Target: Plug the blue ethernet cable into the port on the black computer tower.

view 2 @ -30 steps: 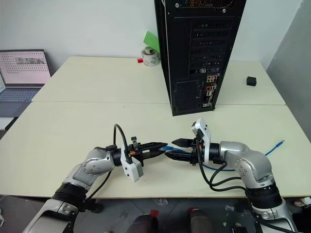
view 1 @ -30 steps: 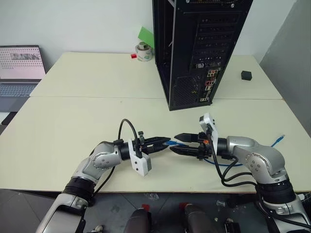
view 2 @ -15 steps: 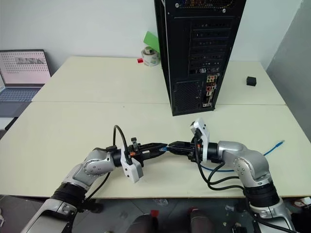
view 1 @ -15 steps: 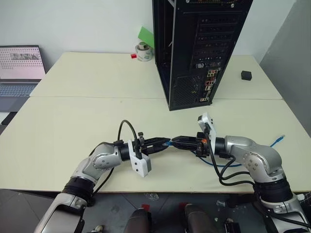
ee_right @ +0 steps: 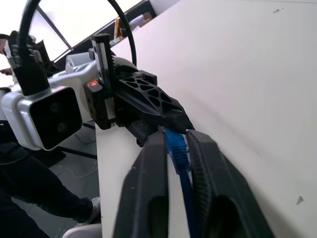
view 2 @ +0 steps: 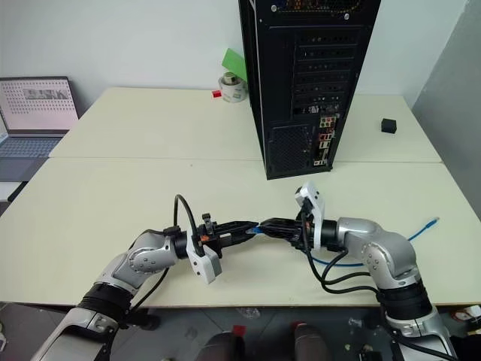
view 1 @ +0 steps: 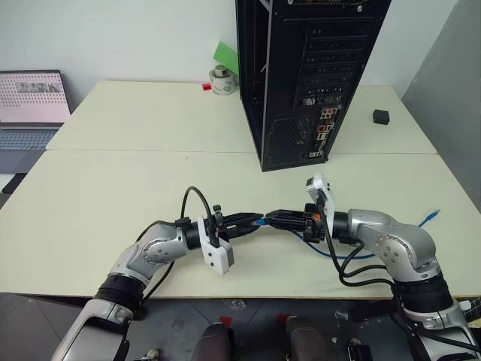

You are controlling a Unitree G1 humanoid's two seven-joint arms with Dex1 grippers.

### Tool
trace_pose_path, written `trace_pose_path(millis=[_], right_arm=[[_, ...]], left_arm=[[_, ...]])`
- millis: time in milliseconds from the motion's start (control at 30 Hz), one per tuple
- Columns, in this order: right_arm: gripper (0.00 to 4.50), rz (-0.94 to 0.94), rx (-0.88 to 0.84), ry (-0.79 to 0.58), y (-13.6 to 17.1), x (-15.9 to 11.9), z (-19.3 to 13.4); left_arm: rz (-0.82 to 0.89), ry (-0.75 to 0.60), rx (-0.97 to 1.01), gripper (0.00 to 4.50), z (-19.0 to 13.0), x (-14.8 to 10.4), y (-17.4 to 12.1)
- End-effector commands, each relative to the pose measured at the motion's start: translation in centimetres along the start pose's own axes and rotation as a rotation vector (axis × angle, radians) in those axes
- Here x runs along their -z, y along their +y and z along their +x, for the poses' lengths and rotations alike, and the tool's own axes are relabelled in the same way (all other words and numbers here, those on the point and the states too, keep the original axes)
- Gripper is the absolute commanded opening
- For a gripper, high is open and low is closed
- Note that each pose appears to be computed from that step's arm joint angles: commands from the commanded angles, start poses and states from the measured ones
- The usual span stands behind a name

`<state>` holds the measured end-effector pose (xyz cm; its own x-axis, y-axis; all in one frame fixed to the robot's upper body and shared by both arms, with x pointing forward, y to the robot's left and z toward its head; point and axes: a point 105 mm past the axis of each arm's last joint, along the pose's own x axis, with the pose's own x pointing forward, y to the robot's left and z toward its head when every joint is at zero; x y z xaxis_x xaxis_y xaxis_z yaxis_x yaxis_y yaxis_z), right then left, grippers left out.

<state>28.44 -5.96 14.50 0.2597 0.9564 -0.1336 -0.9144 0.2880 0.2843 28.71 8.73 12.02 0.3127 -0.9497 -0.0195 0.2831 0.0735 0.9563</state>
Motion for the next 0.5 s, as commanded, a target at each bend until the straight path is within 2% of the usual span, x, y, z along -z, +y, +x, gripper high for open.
trace_pose_path(millis=[33, 133, 500], right_arm=[[1.65, 0.006, -0.031, -0.023, 0.44, -0.87, -0.52], [2.35, 0.036, -0.037, -0.009, 0.51, -0.42, -0.49], [2.37, 0.075, -0.046, -0.020, 0.44, -0.29, -0.12]], left_arm=[[0.047, -0.031, -0.016, 0.30, 0.10, -0.55, 0.71], [0.055, -0.034, -0.024, 0.30, 0.09, -0.59, 0.84], [0.073, -0.035, -0.041, 0.30, -0.03, -0.60, 1.23]])
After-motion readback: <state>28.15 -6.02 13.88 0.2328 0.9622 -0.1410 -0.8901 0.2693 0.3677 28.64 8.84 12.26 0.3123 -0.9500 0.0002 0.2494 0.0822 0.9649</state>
